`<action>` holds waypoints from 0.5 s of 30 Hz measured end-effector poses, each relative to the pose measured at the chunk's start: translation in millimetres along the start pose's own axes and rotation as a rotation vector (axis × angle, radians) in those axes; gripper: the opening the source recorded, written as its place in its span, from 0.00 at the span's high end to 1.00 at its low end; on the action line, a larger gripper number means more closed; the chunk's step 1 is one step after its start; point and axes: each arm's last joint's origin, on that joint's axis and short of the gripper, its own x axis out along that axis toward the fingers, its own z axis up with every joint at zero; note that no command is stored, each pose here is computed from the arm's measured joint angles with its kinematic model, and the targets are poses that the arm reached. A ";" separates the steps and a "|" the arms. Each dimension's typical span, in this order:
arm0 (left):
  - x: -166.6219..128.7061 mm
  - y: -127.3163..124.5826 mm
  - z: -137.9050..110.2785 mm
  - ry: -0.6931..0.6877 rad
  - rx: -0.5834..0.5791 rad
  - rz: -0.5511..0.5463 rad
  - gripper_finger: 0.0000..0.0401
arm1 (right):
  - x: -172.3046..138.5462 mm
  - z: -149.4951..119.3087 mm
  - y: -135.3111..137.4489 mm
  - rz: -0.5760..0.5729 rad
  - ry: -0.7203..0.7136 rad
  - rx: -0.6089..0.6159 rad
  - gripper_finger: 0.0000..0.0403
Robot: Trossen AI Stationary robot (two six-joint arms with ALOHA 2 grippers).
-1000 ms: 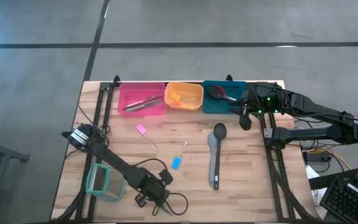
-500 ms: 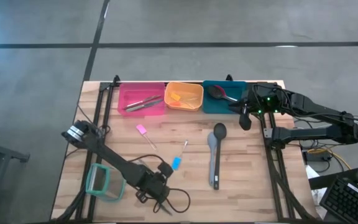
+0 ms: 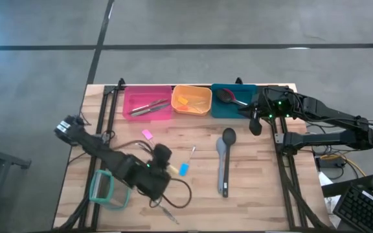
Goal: Pick & Place Kitchen Items
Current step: Put the yellow knife into the red bin
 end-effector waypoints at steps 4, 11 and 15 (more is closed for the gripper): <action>-21.5 21.0 -18.4 -0.038 -0.059 0.088 0.83 | 0.0 0.0 0.1 0.001 0.000 -0.001 0.82; -41.9 50.5 -55.7 -0.070 -0.172 0.239 0.83 | -0.1 0.0 0.0 0.000 0.000 -0.003 0.76; -44.6 64.1 -75.4 -0.086 -0.234 0.294 0.83 | 0.0 0.1 0.1 0.000 -0.001 -0.001 0.73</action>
